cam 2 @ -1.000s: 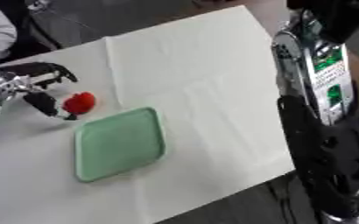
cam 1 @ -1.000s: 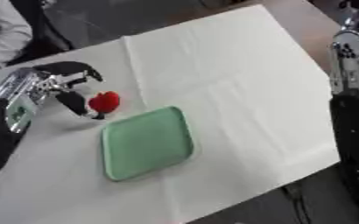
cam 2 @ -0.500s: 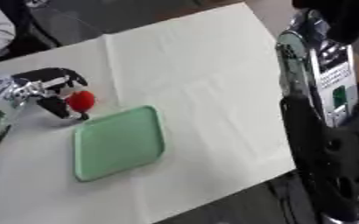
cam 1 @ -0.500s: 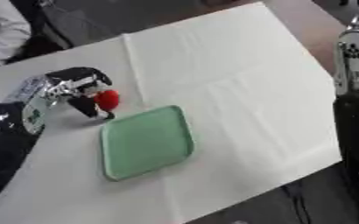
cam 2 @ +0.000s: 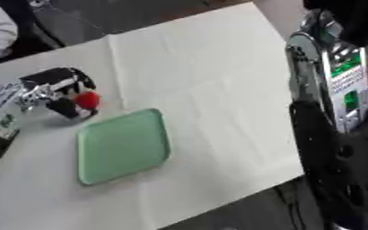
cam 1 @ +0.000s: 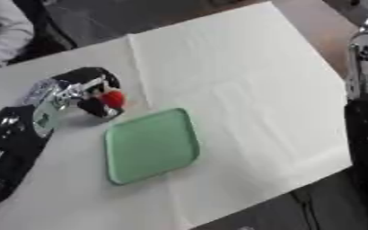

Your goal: Pick up objects on the table and place them in the box.

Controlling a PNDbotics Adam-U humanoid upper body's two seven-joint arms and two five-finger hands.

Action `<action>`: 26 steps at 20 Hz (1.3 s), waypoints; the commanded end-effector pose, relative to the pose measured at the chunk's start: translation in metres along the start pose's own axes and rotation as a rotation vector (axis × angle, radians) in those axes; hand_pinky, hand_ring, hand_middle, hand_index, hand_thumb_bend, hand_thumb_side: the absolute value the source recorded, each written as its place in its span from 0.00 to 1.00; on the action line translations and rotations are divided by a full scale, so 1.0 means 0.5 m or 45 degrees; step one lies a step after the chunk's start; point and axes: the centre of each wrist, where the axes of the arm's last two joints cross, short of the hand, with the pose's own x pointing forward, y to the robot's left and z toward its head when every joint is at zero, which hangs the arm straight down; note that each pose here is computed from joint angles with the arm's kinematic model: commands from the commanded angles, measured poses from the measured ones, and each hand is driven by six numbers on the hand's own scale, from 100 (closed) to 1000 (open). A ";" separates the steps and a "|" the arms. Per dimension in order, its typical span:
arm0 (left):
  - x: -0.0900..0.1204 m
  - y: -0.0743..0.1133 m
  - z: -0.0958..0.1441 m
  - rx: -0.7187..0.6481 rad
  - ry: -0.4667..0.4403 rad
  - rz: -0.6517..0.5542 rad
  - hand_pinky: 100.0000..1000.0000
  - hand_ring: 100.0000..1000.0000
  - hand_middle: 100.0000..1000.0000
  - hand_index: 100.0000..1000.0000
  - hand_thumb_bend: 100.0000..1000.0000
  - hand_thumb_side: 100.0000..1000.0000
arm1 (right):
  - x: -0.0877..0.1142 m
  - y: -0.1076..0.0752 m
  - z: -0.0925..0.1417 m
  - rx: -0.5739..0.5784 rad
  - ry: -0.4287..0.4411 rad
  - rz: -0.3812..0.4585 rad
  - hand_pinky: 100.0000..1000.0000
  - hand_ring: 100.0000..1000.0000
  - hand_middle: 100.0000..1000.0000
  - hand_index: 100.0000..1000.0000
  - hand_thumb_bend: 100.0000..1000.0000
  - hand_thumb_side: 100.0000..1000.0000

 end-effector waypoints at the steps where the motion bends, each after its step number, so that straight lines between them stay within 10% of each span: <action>1: -0.013 0.035 0.008 0.105 0.028 -0.037 0.00 0.00 0.26 0.47 0.00 0.73 | 0.003 0.003 -0.016 0.013 -0.033 -0.009 0.14 0.31 0.37 0.43 0.02 0.29; 6: -0.012 0.046 0.014 0.150 0.012 -0.106 0.00 0.00 0.06 0.35 0.00 0.70 | 0.004 0.001 -0.014 0.019 -0.029 -0.004 0.14 0.31 0.37 0.43 0.02 0.29; 26: 0.110 0.123 0.074 0.154 -0.193 -0.170 0.00 0.00 0.03 0.31 0.00 0.66 | 0.005 -0.003 -0.012 0.032 -0.018 0.007 0.14 0.31 0.37 0.43 0.01 0.29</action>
